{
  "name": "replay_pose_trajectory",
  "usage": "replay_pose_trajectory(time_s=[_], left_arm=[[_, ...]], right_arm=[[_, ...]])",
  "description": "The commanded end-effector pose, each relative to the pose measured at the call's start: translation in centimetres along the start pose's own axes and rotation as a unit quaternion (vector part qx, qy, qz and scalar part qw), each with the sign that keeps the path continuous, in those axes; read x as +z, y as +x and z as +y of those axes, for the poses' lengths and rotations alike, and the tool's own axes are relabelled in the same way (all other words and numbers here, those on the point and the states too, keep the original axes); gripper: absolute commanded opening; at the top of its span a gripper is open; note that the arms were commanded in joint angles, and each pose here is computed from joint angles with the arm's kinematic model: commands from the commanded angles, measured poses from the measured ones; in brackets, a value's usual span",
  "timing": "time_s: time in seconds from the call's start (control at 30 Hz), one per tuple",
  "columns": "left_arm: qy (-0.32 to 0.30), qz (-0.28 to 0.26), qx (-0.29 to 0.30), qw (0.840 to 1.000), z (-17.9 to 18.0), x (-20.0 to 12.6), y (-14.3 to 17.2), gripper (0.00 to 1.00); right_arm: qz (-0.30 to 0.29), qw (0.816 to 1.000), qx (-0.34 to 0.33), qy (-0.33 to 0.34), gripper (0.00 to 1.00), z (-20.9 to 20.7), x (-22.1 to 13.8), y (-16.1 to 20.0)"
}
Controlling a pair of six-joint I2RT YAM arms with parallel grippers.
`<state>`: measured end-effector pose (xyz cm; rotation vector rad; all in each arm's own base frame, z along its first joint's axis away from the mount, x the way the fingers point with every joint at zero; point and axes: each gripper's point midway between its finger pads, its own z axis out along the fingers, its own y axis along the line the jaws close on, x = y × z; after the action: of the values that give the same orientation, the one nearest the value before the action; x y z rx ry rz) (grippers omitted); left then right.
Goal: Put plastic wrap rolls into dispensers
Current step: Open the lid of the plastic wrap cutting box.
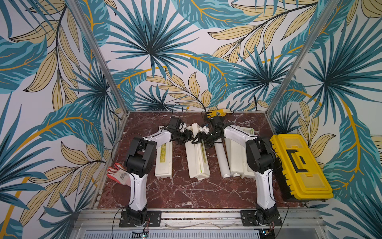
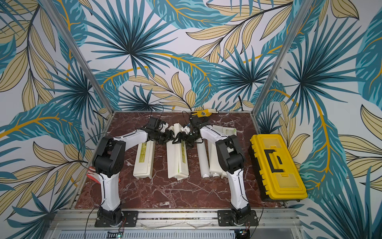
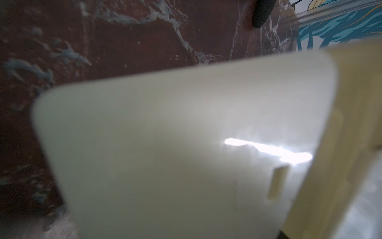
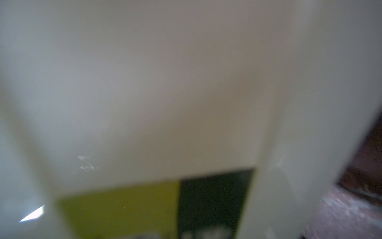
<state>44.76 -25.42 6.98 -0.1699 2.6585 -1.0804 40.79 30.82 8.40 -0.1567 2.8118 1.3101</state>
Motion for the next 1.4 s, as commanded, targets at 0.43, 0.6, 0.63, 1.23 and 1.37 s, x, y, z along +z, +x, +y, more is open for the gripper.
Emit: replay_pose_trajectory(time_s=[0.43, 0.6, 0.63, 1.23, 1.37], left_arm=[[-0.165, 0.039, 0.054, 0.984, 5.8, 1.3, 3.4, 0.56], [-0.127, 0.053, 0.066, 0.988, 4.3, 1.4, 3.5, 0.62], [-0.12, 0.055, 0.066, 0.989, 4.1, 1.4, 3.4, 0.6], [-0.148, 0.071, 0.017, 0.986, 8.0, 1.1, 3.5, 0.73], [-0.146, 0.072, 0.018, 0.987, 8.2, 0.7, 3.6, 0.7]], right_arm=[[-0.028, 0.999, 0.005, -0.023, 0.48, 5.0, -4.5, 0.2], [-0.018, 1.0, 0.019, -0.01, 0.47, 2.7, -3.6, 0.7], [-0.017, 1.0, 0.021, -0.004, 0.47, 2.1, -3.4, 0.9], [-0.043, 0.999, -0.016, 0.003, 0.43, 1.9, -5.5, 1.0], [-0.037, 0.999, -0.015, 0.008, 0.43, 2.0, -6.2, 1.6]])
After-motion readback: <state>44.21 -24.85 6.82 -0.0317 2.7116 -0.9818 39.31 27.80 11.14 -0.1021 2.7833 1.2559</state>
